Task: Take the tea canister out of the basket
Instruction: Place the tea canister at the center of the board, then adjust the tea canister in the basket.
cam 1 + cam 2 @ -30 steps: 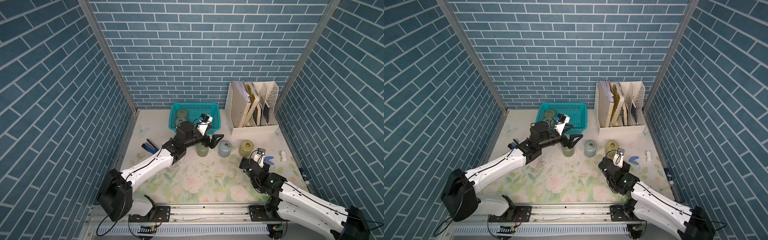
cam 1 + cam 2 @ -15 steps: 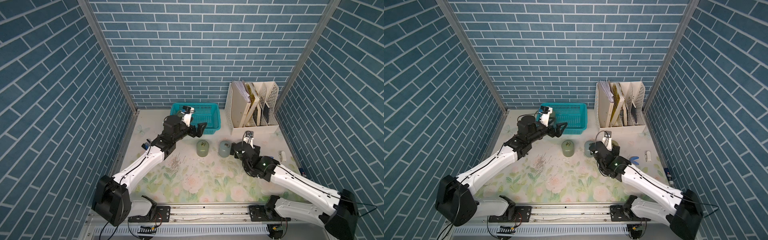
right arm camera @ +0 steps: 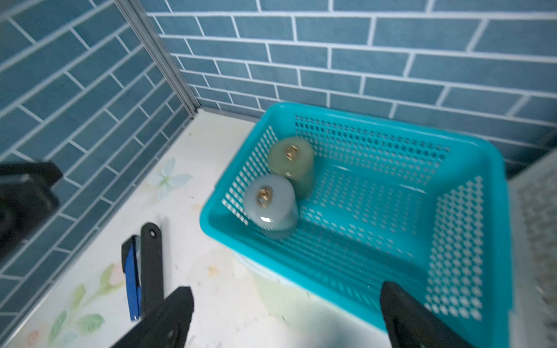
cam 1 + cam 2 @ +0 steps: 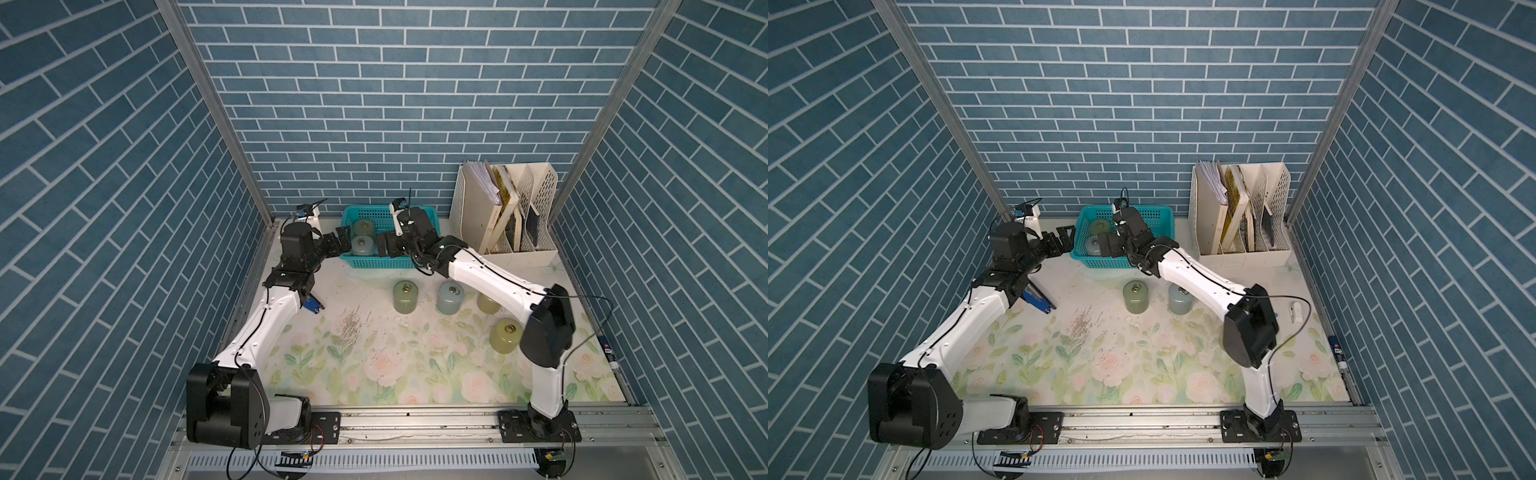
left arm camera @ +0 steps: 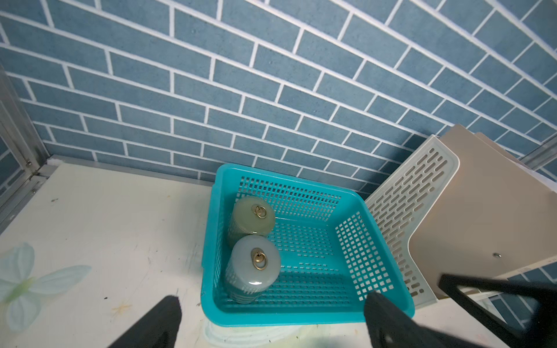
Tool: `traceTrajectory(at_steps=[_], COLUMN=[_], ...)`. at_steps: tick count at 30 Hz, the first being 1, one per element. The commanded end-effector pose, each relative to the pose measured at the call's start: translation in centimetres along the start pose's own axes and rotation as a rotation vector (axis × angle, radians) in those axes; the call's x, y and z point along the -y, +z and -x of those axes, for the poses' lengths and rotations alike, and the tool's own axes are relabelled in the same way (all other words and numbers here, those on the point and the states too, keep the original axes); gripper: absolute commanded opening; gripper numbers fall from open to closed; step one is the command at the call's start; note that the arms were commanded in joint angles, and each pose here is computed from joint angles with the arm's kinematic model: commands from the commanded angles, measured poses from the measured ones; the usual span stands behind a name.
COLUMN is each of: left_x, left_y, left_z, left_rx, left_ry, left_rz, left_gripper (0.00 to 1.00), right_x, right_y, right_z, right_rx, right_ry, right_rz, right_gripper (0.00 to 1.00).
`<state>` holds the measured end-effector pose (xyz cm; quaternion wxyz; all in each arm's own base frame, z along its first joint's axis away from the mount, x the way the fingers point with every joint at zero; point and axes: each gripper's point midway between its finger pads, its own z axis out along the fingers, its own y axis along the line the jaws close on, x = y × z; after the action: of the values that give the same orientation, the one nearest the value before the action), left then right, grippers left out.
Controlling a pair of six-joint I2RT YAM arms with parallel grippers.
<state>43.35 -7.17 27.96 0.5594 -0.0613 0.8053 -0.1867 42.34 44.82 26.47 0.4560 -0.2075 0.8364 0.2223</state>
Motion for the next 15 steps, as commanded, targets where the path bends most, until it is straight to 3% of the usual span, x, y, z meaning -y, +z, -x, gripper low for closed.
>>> traceTrajectory(at_steps=[1,5,15], left_x=[-1.2,-2.1,-1.5], left_y=[-0.5,-1.0,-1.0], left_z=[-0.3,0.0,-1.0], left_rx=[-0.003,0.012,-0.011], left_ry=[-0.046,-0.064,-0.070], left_rz=[0.044,0.074,0.019], left_gripper=[1.00,1.00,1.00], right_x=[-1.1,-1.4,-0.2], right_y=[4.5,7.6,12.5], right_z=[-2.5,-2.0,-5.7], right_rx=[-0.130,-0.102,-0.075], right_ry=[-0.026,0.012,-0.011], right_rz=[0.051,0.069,0.035], right_gripper=[1.00,0.98,0.98])
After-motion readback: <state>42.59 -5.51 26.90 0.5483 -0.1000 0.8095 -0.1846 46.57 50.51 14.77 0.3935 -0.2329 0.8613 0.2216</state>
